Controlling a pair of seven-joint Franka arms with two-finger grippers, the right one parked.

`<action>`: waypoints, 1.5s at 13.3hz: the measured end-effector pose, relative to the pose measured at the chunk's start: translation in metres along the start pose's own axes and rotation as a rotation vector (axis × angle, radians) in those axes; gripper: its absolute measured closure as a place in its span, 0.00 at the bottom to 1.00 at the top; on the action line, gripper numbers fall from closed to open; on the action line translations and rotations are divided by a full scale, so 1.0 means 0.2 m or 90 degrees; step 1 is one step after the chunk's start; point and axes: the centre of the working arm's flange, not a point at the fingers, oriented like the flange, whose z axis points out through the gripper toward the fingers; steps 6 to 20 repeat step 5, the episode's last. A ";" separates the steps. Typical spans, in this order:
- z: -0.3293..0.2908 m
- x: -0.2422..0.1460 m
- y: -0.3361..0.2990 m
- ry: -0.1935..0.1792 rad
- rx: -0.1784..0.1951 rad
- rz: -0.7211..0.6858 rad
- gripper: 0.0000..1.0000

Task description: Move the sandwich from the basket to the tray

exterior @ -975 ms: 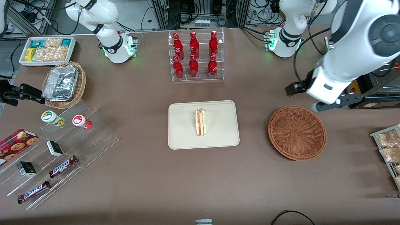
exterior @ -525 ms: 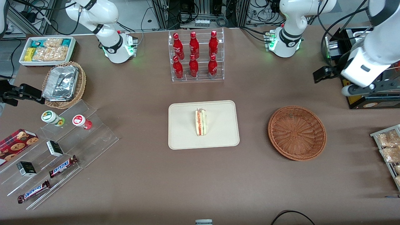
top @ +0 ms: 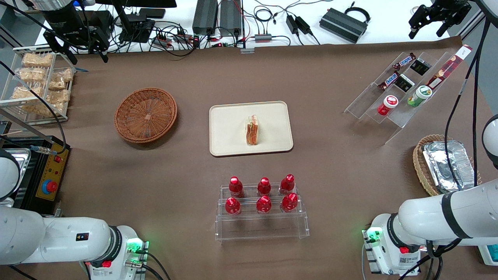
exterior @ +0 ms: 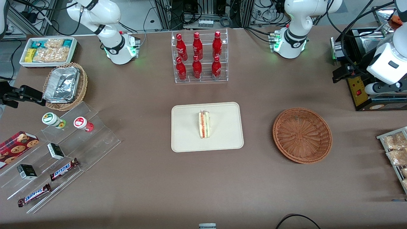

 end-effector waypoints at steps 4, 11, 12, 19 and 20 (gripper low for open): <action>-0.04 0.04 0.00 0.013 -0.004 0.003 0.00; -0.05 0.05 0.02 0.017 -0.004 0.006 0.00; -0.05 0.05 0.02 0.017 -0.004 0.006 0.00; -0.05 0.05 0.02 0.017 -0.004 0.006 0.00; -0.05 0.05 0.02 0.017 -0.004 0.006 0.00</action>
